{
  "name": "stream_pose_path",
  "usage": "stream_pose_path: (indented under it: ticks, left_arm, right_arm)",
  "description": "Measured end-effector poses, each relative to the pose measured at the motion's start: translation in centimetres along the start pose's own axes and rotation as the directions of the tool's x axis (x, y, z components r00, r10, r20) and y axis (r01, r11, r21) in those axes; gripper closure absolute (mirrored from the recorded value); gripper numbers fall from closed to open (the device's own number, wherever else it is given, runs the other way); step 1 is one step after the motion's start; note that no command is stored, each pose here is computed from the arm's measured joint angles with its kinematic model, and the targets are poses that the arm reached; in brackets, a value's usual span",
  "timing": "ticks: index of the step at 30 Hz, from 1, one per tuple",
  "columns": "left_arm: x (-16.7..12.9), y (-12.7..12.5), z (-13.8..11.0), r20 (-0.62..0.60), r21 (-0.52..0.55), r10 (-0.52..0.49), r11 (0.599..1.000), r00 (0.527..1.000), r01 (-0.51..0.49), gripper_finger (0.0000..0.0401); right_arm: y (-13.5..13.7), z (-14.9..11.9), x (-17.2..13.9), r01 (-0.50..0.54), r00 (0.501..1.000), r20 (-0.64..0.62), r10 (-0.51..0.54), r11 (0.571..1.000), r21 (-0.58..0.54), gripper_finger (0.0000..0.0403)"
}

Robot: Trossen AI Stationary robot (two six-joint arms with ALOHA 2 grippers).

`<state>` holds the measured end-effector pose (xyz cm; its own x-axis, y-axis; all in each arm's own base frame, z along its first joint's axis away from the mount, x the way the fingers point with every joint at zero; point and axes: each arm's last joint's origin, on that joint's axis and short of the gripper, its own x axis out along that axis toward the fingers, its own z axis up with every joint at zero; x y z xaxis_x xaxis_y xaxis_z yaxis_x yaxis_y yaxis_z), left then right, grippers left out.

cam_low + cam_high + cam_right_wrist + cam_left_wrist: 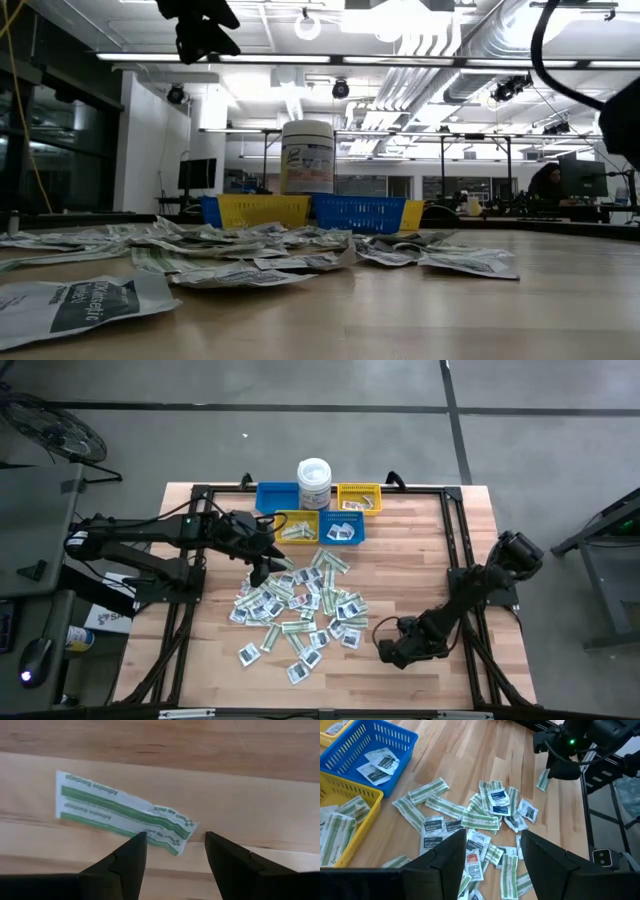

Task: Pick & Place First Aid Supplies
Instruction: Put the green bandage pad into the left yellow bin

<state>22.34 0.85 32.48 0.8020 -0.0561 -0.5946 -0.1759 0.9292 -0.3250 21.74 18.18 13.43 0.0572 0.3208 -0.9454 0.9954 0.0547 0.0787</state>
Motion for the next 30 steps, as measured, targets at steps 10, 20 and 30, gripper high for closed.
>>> stream_pose_path:
  ticks: [10,20,30]
  left_arm:
    - [0.01,-0.04,-0.03,-0.007,-0.001,-0.015,1.0,1.0,0.015,0.0211]
    - [0.01,-0.03,-0.06,-0.01,-0.004,-0.014,1.0,1.0,0.014,0.0211]
    - [0.02,0.02,-0.25,-0.032,-0.007,-0.013,1.0,0.999,0.013,0.0211]
  right_arm:
    - [-0.18,0.36,0.32,0.028,0.999,0.045,-0.029,1.0,0.007,0.0243]
    - [-0.35,0.53,0.36,0.037,0.997,0.069,-0.036,0.999,-0.005,0.0332]
    - [-0.42,0.65,-0.31,-0.006,0.993,0.117,0.009,0.999,-0.032,0.0397]
